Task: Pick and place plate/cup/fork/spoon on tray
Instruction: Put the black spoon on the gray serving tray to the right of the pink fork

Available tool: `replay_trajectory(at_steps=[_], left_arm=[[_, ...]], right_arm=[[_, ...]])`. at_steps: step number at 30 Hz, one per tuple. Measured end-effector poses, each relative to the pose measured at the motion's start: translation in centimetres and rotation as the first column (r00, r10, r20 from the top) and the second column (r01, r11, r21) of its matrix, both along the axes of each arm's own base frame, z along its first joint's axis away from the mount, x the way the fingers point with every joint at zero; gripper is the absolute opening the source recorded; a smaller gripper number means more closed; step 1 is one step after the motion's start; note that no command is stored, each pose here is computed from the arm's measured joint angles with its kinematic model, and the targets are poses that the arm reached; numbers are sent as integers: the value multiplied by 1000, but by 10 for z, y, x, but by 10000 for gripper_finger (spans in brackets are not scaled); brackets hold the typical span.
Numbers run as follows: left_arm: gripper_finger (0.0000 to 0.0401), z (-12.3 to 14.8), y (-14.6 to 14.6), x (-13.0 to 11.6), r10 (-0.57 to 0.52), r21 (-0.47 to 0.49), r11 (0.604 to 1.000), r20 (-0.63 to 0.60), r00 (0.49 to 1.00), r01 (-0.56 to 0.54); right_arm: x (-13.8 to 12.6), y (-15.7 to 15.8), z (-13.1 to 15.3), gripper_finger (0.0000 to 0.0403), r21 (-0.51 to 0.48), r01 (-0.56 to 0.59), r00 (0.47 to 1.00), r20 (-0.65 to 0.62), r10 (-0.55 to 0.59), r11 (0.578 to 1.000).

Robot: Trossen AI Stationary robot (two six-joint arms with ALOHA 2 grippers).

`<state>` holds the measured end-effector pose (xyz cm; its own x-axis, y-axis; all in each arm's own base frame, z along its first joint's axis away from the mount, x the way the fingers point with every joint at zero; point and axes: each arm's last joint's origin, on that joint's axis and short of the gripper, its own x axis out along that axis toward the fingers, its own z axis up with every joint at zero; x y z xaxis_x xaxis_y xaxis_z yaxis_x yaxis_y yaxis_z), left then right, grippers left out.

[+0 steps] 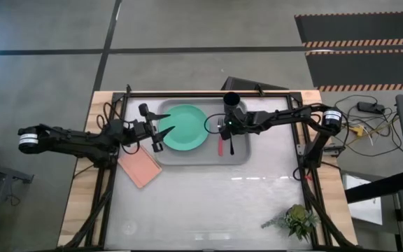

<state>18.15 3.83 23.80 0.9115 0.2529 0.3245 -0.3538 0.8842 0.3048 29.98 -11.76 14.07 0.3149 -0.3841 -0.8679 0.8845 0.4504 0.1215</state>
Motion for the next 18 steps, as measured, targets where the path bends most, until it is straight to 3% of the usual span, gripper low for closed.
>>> replay_trajectory(at_steps=[18], left_arm=[[196, 0, 0, 0, 0, 0, 1000, 0, 1000, 0]], right_arm=[[6, -2, -5, 9, -17, 5, 1000, 30, -5, 1000]])
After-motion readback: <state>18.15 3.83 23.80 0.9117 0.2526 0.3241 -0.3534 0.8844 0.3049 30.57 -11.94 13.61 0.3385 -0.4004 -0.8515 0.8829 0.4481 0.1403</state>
